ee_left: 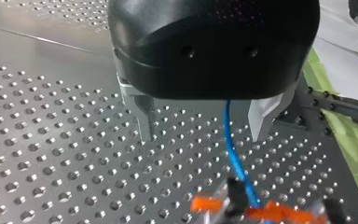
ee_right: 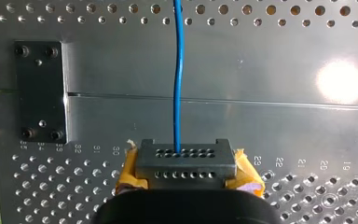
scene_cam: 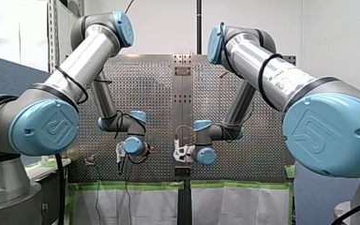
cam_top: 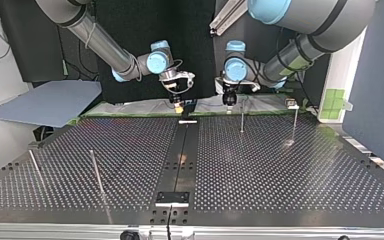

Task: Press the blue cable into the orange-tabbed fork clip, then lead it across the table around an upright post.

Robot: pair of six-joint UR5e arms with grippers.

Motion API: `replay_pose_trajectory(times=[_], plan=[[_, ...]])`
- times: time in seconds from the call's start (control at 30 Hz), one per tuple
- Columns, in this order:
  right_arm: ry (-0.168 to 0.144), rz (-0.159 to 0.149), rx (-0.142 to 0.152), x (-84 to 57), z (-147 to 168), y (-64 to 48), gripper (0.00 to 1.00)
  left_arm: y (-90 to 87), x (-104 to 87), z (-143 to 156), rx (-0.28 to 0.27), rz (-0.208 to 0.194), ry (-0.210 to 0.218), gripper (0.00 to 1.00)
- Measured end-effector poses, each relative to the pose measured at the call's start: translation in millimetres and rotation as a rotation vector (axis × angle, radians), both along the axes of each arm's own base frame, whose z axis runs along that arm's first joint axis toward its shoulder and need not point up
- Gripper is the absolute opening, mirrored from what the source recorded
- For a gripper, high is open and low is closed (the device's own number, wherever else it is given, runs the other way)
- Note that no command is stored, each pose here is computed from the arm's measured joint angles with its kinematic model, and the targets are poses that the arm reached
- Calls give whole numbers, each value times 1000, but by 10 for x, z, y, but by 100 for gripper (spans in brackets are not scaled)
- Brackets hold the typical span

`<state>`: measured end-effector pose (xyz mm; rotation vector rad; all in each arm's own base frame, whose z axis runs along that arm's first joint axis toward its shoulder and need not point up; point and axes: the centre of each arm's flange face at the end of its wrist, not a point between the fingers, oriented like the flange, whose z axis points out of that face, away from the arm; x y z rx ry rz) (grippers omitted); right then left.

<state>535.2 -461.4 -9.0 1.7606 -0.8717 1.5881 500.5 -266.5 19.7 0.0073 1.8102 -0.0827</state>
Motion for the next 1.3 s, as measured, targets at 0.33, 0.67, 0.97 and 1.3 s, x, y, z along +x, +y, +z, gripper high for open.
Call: replay_pose_trajectory(times=[0.33, 0.67, 0.97, 1.3], plan=[[8, -4, 3, -16, 6, -27, 0, -77, 72, -248, 66, -3, 45, 100], [9, -7, 4, -30, 6, -43, 0, -96, 227, -186, 73, 18, 30, 100], [10, -7, 5, -32, 1, -42, 0, -107, 211, -191, 89, 13, 39, 74], [12, -6, 7, -31, -1, -34, 0, -92, 184, -188, 128, 56, 39, 0]])
